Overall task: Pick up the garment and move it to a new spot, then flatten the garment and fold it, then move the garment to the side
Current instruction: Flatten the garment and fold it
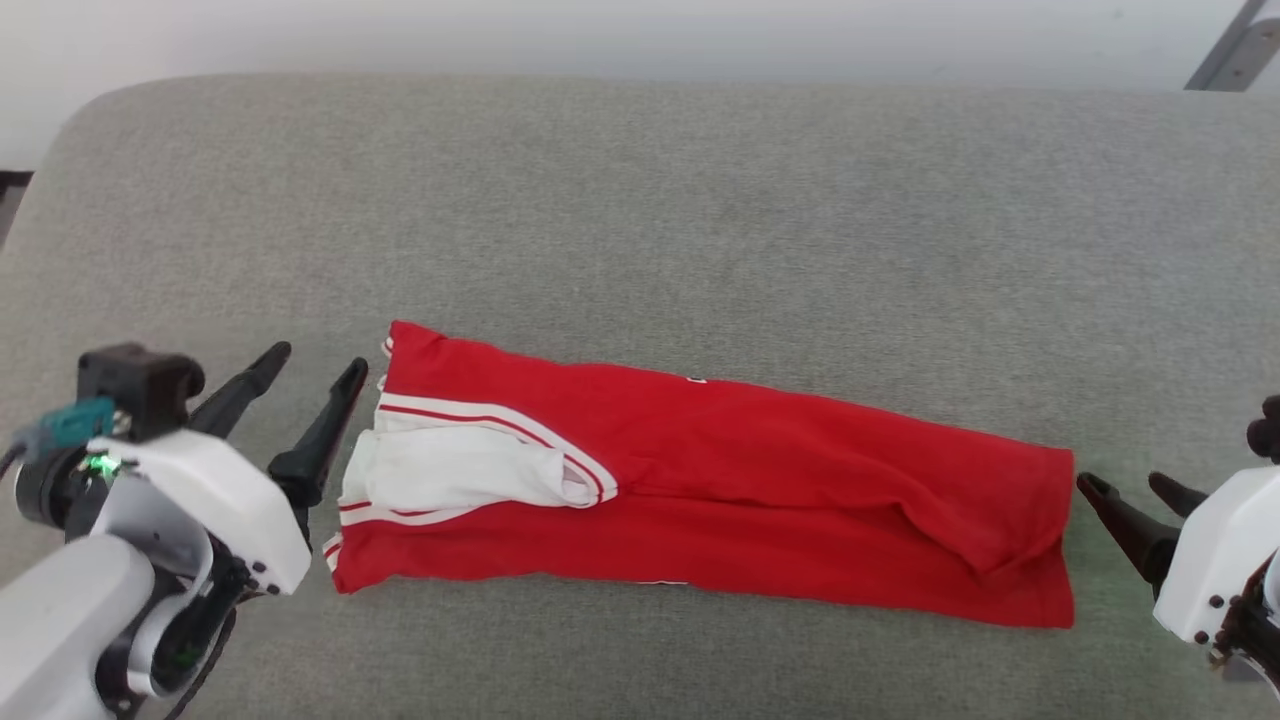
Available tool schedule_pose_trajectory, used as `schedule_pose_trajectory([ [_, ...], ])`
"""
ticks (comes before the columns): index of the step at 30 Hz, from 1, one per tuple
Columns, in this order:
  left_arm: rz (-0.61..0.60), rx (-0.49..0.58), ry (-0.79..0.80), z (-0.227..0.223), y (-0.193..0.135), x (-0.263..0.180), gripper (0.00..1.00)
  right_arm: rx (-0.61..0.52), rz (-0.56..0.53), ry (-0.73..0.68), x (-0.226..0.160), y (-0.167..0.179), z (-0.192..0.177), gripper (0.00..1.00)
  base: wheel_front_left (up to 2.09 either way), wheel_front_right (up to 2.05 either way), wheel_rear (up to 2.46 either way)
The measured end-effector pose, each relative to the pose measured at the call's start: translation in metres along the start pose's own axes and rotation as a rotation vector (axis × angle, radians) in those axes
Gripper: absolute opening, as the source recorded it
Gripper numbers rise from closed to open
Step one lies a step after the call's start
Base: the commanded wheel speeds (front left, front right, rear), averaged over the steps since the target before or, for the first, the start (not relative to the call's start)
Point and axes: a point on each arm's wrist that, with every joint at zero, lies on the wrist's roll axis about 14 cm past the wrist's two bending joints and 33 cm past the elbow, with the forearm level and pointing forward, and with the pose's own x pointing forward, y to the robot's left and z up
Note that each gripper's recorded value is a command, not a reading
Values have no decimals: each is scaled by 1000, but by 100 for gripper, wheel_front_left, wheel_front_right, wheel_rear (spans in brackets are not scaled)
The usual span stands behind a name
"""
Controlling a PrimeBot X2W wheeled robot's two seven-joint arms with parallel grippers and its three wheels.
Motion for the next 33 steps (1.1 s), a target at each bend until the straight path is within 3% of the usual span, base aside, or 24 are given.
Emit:
schedule_pose_trajectory([
  [11,100,-49,-65,-23,20,-22,100,80,54,181,33,12,-38,100,0,0,0],
  [19,166,-62,-162,-17,29,-32,100,72,102,340,56,27,-56,100,0,0,0],
  [20,170,-68,-166,-19,29,-33,100,63,113,356,58,30,-56,61,0,0,0],
  [21,173,-68,-171,-21,29,-34,100,50,124,369,60,33,-57,14,0,0,0],
  [22,177,-66,-179,-21,30,-36,100,44,130,378,61,34,-57,0,0,0,0],
  [28,212,-101,-243,-20,35,-45,100,89,230,379,67,61,-50,0,0,0,0],
  [33,230,-104,-269,-24,37,-54,100,102,245,350,65,62,-41,0,0,0,0],
])
